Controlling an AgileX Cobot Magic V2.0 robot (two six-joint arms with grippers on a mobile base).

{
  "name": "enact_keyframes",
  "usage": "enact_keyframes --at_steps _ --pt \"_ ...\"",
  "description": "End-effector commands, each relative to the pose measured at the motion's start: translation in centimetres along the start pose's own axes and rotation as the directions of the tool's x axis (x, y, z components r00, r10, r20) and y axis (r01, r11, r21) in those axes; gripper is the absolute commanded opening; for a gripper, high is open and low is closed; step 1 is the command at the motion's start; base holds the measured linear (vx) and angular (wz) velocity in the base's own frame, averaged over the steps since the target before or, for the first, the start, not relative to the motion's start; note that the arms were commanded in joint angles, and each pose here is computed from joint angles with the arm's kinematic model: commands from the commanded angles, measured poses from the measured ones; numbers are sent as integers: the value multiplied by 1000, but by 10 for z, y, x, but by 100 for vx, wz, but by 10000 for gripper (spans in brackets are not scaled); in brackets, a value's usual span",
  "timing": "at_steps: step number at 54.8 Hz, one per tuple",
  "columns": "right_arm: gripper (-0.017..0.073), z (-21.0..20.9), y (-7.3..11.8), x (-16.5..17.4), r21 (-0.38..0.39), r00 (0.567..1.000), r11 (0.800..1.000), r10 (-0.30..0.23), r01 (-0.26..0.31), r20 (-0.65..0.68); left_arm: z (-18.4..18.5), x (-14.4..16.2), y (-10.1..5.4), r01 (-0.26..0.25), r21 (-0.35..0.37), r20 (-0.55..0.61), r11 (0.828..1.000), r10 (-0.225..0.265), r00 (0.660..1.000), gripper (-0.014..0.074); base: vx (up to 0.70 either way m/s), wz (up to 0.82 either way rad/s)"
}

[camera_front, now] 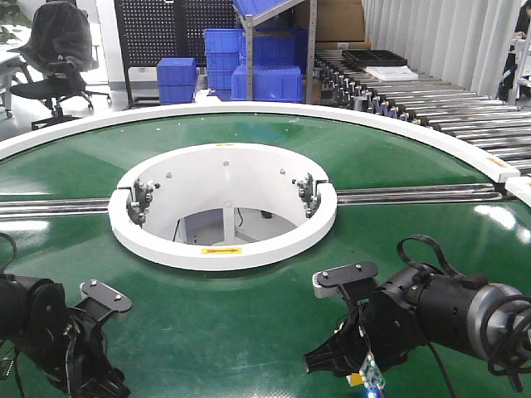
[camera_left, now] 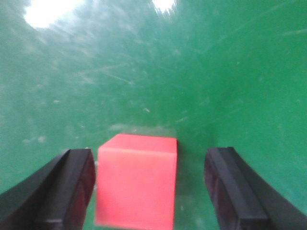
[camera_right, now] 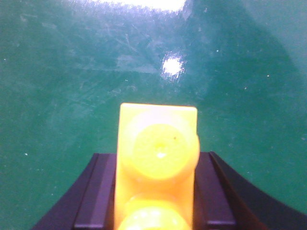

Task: Pick red and yellow blocks into blue bin
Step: 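Grasp the yellow brick with right gripper, red cube with left, then lift both held blocks off the green table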

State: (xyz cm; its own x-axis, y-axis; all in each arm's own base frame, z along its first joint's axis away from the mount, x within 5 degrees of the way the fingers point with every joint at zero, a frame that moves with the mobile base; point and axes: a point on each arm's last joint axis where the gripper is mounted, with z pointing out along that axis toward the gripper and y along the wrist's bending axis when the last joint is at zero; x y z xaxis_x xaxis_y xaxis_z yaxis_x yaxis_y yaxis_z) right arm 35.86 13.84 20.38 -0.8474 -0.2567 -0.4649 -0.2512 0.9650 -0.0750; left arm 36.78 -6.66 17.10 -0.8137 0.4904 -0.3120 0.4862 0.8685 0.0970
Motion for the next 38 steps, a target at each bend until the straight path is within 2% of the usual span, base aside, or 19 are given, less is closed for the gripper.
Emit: enact_keyframes --at_steps 1,8,14,17,22,26,33,38 --pt "-10 -25 -3 -15 0 993 999 -34 34 113 -21 -15 4 7 -38 113 999 -3 994 531 0 0" --pt "-10 -25 -3 -15 0 993 999 -36 36 113 -22 -15 4 8 -38 115 999 -4 993 337 0 0" --pt "-10 -25 -3 -15 0 993 999 -36 36 113 -22 -15 4 8 -38 114 999 -4 993 72 0 0" --pt "-10 -25 -3 -15 1 993 999 -36 36 112 -22 -15 4 8 -38 113 999 -4 994 -10 0 0" --pt "-10 -25 -3 -15 2 993 999 -36 36 109 -24 -14 4 10 -32 103 999 -7 995 -9 0 0" --pt "-10 -26 -4 -15 3 994 999 -36 36 104 -31 -14 3 30 -27 115 999 -27 993 -8 0 0" --pt "-10 -34 -5 -15 7 993 999 -37 37 116 -62 -19 2 135 -12 216 991 -129 968 -5 0 0" --pt "-10 -51 -7 -18 6 987 999 -41 40 157 -94 -23 1 172 -4 334 985 -161 929 -3 0 0"
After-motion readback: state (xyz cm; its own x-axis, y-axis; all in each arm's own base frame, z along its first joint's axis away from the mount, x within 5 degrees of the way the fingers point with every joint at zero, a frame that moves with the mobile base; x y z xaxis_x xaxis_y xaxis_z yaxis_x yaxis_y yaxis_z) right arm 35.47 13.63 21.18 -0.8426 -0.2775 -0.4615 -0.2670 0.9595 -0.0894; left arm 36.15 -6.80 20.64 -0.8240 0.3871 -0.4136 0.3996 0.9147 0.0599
